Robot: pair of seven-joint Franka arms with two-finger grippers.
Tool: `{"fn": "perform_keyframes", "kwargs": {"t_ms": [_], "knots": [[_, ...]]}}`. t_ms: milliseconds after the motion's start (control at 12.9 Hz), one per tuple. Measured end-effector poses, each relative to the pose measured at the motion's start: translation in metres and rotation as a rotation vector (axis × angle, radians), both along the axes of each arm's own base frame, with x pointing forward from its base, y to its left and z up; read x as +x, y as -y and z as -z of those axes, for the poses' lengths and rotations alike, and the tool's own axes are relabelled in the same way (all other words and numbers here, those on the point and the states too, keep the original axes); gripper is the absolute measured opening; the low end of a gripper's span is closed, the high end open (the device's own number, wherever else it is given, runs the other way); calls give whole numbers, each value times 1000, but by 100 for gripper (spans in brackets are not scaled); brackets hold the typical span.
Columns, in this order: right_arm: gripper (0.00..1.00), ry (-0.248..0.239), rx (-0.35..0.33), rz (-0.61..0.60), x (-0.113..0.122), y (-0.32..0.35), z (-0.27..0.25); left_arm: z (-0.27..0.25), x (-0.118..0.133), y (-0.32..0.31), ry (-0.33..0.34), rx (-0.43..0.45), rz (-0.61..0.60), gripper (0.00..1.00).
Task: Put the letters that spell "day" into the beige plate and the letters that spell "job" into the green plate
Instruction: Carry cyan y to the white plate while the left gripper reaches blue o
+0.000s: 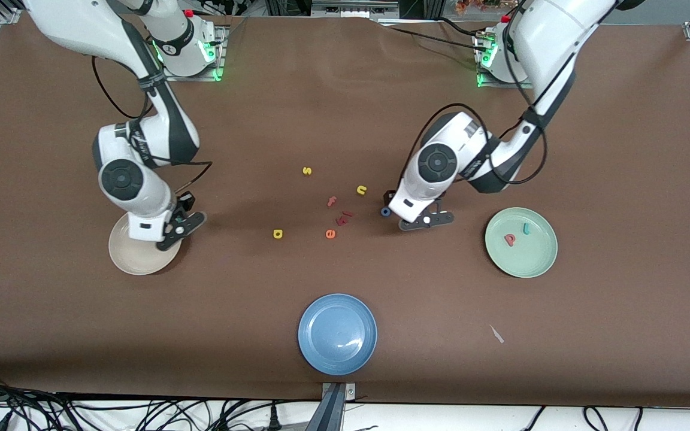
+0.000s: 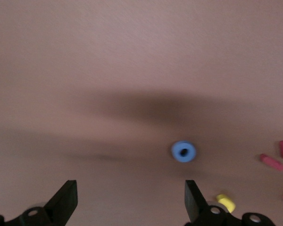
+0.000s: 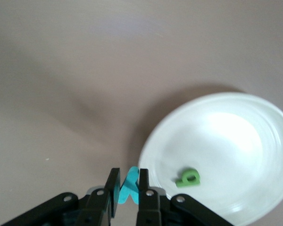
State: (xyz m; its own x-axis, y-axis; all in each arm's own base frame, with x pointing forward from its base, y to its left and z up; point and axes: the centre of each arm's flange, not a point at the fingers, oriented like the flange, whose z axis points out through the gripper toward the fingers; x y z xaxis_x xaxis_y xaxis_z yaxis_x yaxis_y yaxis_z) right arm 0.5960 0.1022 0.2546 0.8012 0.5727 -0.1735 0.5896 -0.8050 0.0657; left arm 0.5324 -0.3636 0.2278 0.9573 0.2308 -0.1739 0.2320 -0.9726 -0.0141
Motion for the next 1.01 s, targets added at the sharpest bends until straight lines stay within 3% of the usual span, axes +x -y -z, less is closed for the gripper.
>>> {"fn": "perform_keyframes", "kwargs": {"t_ms": [388, 776, 1009], "knots": [[20, 69, 18, 261, 13, 47, 13, 30, -16, 32, 11, -29, -54, 100], [18, 75, 24, 314, 28, 66, 32, 34, -3, 39, 30, -39, -53, 100], [48, 80, 37, 300, 33, 47, 24, 37, 0, 43, 33, -44, -50, 100]]}}
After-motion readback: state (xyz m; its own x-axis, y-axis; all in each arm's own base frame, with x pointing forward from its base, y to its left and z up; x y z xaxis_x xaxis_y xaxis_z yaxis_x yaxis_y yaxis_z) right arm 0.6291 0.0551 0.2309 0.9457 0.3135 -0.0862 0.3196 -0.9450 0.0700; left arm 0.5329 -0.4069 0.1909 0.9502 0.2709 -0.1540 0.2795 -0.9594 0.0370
